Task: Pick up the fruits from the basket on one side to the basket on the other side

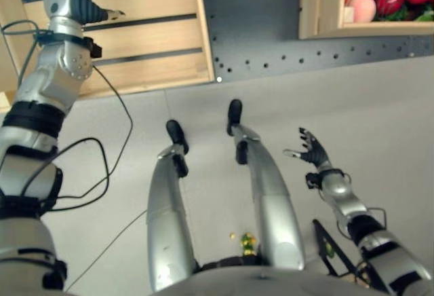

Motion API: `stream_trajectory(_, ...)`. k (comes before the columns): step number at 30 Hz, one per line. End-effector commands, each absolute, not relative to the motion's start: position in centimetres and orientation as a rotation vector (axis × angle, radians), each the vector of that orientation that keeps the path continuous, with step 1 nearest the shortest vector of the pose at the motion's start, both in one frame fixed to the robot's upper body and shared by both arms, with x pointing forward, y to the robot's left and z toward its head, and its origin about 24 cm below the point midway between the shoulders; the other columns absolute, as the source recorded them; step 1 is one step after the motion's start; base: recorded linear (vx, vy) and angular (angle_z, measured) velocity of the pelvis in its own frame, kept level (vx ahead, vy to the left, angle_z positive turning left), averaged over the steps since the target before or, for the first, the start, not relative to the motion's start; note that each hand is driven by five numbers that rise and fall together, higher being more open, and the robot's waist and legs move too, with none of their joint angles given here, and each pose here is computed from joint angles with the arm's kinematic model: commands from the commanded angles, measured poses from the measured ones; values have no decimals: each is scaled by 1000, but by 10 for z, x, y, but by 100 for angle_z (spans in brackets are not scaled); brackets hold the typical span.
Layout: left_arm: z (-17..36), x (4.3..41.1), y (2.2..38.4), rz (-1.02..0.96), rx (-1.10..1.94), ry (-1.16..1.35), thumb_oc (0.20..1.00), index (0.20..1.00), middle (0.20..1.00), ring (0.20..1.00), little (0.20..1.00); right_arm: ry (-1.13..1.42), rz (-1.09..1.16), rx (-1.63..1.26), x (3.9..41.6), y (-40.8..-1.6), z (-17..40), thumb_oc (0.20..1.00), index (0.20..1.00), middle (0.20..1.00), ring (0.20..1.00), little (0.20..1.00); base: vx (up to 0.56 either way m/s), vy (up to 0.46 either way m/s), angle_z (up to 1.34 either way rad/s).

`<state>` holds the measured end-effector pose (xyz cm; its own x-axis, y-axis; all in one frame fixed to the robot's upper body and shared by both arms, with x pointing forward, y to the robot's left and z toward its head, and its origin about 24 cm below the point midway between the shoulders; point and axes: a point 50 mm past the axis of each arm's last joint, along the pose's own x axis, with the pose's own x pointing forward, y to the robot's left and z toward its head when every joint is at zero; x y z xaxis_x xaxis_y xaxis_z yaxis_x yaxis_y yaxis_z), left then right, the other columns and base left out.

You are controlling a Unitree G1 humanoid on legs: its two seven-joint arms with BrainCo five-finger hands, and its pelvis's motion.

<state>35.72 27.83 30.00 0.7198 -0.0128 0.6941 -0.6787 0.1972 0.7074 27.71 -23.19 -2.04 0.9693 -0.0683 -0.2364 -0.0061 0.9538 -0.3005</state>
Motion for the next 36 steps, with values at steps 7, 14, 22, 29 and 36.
stream_trajectory(7,317,339,282,615,1290,-798,1000,1000,1000,1000,1000,283,-27,-297,261,-238,-32,1000,1000,1000,1000,1000,0,0,0)
stream_trajectory(14,325,345,274,619,1314,-809,1000,1000,1000,1000,1000,285,-26,-302,262,-238,-32,1000,1000,1000,1000,1000,0,0,0)
stream_trajectory(22,339,359,260,602,1370,-793,1000,1000,1000,1000,1000,307,-23,-290,263,-235,-36,1000,1000,1000,1000,1000,29,2,0)
stream_trajectory(29,350,368,251,597,1355,-769,1000,1000,1000,1000,1000,318,-17,-278,262,-232,-39,1000,1000,1000,1000,1000,34,-8,-3)
stream_trajectory(36,352,375,246,585,1360,-736,1000,1000,1000,1000,1000,313,-8,-260,262,-228,-39,1000,1000,1000,1000,1000,0,0,0)
